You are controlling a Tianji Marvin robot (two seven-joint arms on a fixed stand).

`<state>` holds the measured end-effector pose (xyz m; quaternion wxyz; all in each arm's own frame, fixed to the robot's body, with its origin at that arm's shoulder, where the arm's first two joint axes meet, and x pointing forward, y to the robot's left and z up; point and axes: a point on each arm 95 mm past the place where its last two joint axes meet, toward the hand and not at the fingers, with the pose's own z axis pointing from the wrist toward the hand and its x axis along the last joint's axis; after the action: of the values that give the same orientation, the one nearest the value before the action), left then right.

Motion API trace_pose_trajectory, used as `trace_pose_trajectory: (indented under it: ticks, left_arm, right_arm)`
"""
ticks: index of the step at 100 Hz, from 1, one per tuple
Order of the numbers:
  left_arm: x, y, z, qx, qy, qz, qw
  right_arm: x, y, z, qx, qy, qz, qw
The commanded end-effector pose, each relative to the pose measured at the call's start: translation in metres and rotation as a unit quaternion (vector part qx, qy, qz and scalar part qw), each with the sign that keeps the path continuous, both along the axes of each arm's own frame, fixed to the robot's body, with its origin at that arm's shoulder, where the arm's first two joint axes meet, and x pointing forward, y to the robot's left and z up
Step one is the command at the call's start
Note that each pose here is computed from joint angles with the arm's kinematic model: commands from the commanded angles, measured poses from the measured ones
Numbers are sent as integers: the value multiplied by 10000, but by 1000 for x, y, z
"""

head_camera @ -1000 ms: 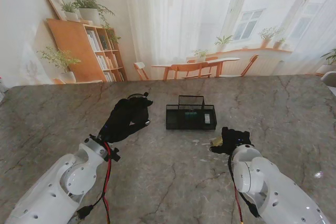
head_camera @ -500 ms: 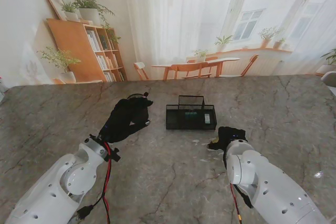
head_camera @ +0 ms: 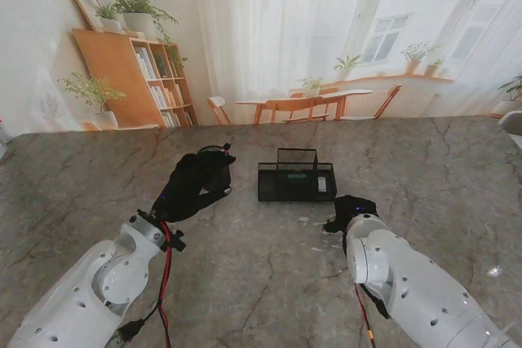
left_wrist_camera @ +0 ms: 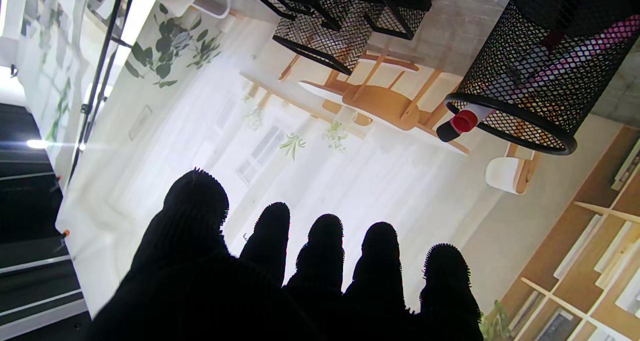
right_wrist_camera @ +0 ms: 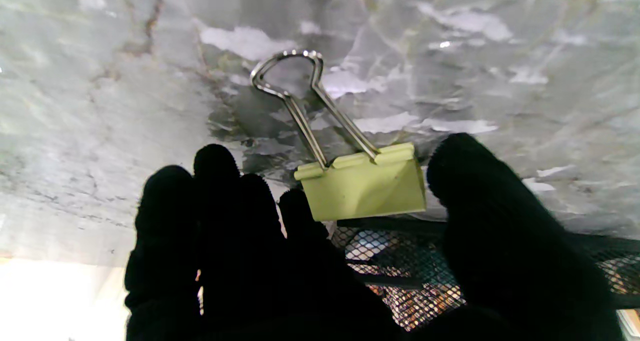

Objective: Organize desk stationery

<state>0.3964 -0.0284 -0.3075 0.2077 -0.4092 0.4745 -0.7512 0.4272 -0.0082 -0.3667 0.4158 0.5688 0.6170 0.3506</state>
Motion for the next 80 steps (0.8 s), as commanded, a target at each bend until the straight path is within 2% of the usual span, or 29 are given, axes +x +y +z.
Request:
trace_pose_trajectory:
  ticks: [1,57,80]
  left_arm:
    - [-2,-2,0,-28,-3,-5,10000]
    - [-3,-1,0,-29,-19,8,10000]
    - [-3,-1,0,-29,-19,8,10000]
  right_arm:
    - [-11,-7,-25,-58,416,-87,9991]
    - [-14,-9,-25,-118,379,-36,9992]
    - [-17,-13,-22,-16,206,-19,9998]
